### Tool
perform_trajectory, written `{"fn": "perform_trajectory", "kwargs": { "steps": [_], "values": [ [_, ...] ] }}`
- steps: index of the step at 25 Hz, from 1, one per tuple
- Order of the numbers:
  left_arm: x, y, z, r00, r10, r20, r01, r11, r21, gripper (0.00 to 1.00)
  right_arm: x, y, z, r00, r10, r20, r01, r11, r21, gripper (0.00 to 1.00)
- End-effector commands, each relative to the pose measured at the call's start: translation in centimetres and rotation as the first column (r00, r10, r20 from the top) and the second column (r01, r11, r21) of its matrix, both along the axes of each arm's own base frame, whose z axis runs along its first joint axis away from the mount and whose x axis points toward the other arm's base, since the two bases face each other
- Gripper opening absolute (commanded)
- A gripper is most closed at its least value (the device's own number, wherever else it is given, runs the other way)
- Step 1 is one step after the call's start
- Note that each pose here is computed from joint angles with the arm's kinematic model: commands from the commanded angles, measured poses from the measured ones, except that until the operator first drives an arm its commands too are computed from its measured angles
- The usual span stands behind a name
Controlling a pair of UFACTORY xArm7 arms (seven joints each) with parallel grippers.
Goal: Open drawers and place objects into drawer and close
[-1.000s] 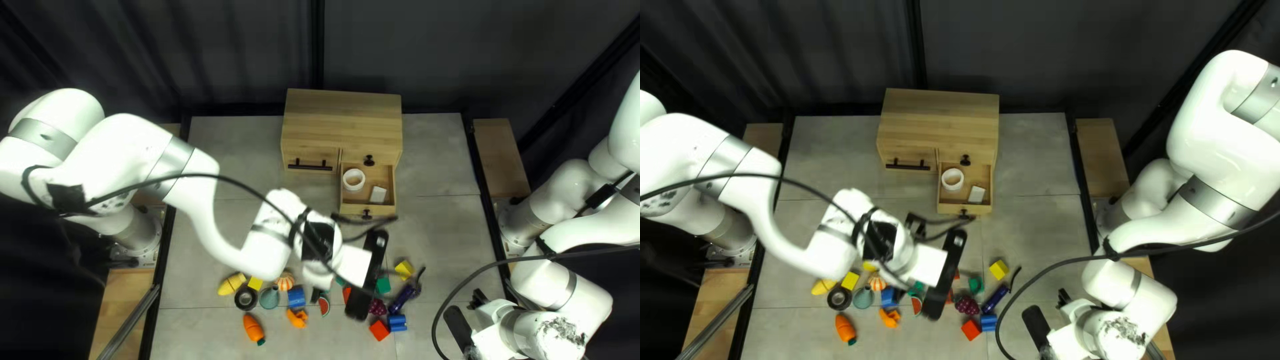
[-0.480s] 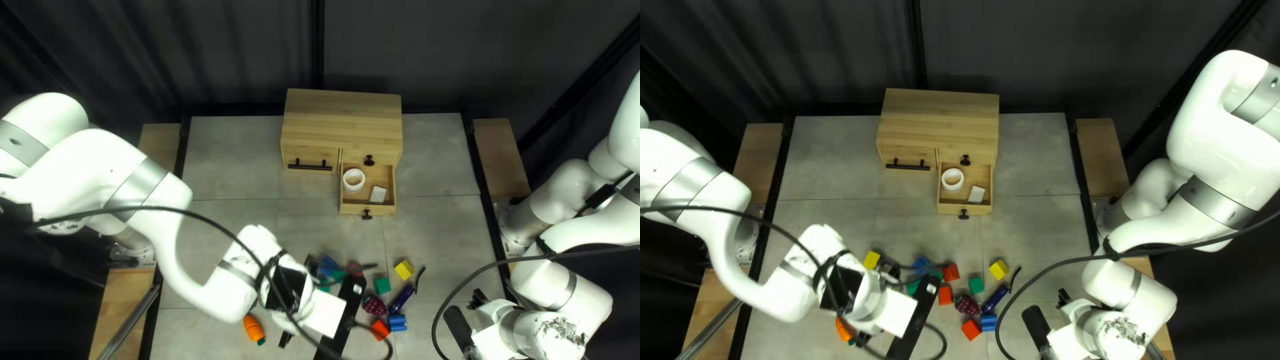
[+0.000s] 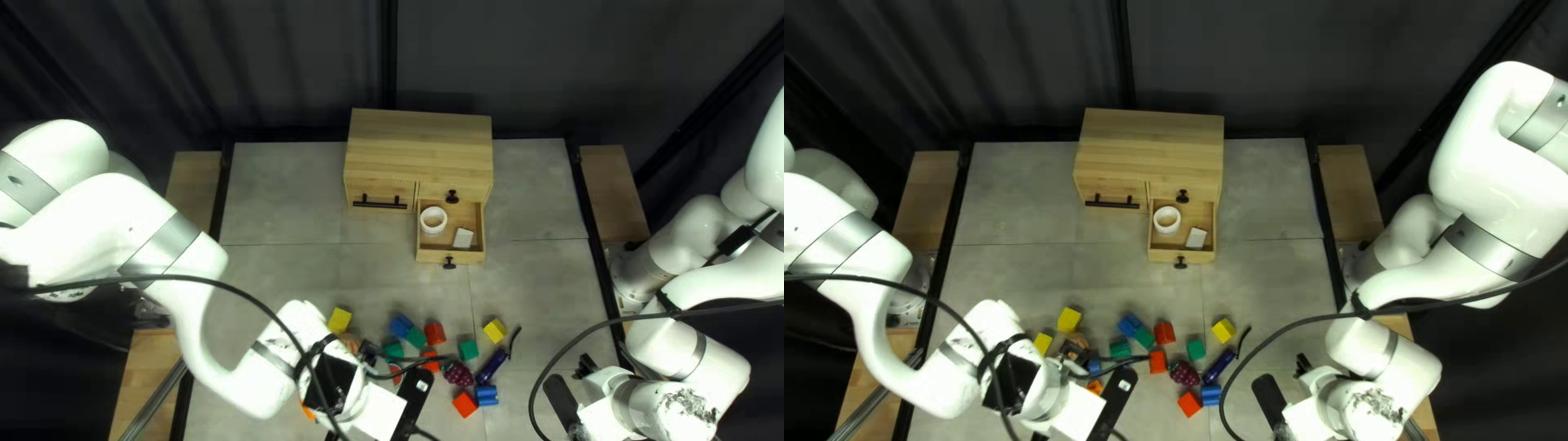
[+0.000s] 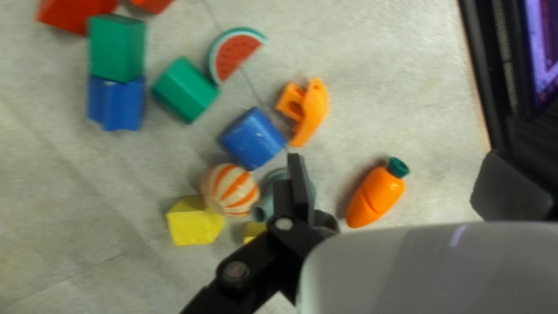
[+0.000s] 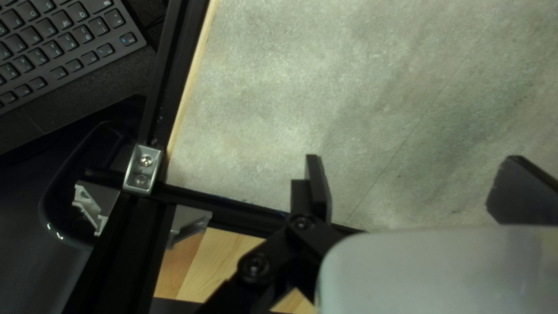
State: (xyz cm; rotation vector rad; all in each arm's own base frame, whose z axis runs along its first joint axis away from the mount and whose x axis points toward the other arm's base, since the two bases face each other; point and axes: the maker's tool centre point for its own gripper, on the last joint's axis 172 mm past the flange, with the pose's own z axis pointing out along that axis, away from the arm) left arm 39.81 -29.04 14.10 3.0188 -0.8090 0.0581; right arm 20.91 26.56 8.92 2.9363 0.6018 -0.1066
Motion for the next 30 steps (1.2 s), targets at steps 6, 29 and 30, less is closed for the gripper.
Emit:
{"fn": "perform_trajectory", "kwargs": {
  "steps": [6, 29, 30],
  "values": [
    [-1.1, -1.1, -1.6, 1.000, -0.017, 0.021, 0.017, 1.000, -0.006, 1.00, 0.0, 0.0, 0.0, 1.000, 0.000, 0.000, 0.000, 1.000, 0.000, 1.00],
    [-9.4, -0.5, -2.8, 0.996, 0.019, -0.086, -0.018, 1.000, 0.023, 1.00, 0.1, 0.0, 0.3, 0.999, 0.035, 0.002, -0.035, 0.999, -0.017, 1.00],
    [-9.4, -0.5, -2.8, 0.996, 0.019, -0.086, -0.018, 1.000, 0.023, 1.00, 0.9, -0.4, 1.1, 0.998, 0.061, 0.002, -0.061, 0.998, -0.024, 1.00]
  ]
}}
